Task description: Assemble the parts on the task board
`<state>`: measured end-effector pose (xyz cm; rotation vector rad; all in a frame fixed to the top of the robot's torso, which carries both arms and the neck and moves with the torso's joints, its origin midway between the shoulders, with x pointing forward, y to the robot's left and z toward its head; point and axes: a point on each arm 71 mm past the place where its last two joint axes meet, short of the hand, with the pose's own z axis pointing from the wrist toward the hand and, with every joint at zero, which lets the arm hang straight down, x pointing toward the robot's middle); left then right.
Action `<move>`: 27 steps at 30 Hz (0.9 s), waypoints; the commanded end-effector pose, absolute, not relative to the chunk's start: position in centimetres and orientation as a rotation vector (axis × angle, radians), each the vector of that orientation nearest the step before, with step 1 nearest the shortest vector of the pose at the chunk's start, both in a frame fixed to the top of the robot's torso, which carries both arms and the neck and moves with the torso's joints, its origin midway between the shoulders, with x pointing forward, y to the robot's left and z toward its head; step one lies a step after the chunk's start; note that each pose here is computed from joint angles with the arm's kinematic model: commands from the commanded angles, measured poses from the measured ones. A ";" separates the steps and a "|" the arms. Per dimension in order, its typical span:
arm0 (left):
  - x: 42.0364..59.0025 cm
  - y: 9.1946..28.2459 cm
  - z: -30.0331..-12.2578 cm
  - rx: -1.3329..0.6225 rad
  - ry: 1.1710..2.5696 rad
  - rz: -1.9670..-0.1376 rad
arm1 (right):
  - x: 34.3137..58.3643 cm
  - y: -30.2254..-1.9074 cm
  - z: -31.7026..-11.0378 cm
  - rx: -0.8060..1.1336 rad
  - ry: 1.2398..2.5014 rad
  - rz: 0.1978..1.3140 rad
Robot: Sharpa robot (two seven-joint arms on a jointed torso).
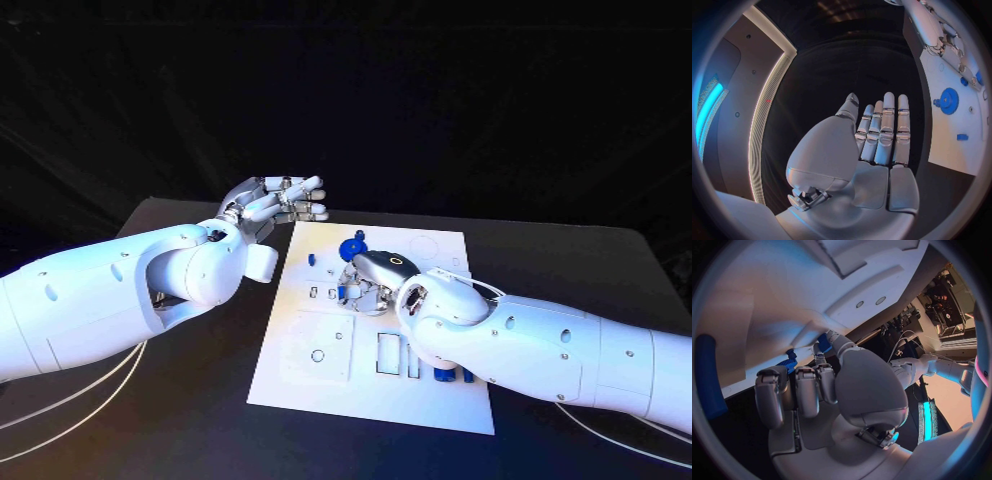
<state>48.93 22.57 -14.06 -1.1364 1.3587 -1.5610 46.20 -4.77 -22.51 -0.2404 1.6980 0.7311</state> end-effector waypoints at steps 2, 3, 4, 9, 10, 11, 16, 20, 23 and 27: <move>48.9 22.4 -14.0 -1.129 1.365 -1.585 | 46.2 -4.7 -22.7 -0.249 1.714 0.722; 48.9 22.4 -14.0 -1.129 1.365 -1.585 | 46.2 -4.7 -22.7 -0.249 1.715 0.725; 48.9 22.4 -14.0 -1.129 1.365 -1.585 | 46.1 -4.7 -22.7 -0.249 1.716 0.727; 48.9 22.4 -14.0 -1.129 1.364 -1.583 | 46.1 -4.7 -22.7 -0.246 1.716 0.737; 48.9 22.4 -14.0 -1.129 1.364 -1.583 | 46.1 -4.7 -22.7 -0.245 1.715 0.739; 48.9 22.4 -14.0 -1.129 1.364 -1.583 | 46.1 -4.7 -22.6 -0.244 1.712 0.741; 48.9 22.5 -14.0 -1.129 1.366 -1.582 | 45.9 -4.7 -22.3 -0.229 1.681 0.776; 49.0 22.6 -14.1 -1.107 1.397 -1.567 | 45.4 -5.2 -21.6 -0.208 1.622 0.826; 49.1 22.6 -14.5 -1.056 1.483 -1.535 | 44.9 -6.1 -20.3 -0.171 1.572 0.917; 49.2 22.7 -15.0 -0.994 1.599 -1.471 | 45.2 -7.9 -18.3 -0.083 1.568 1.053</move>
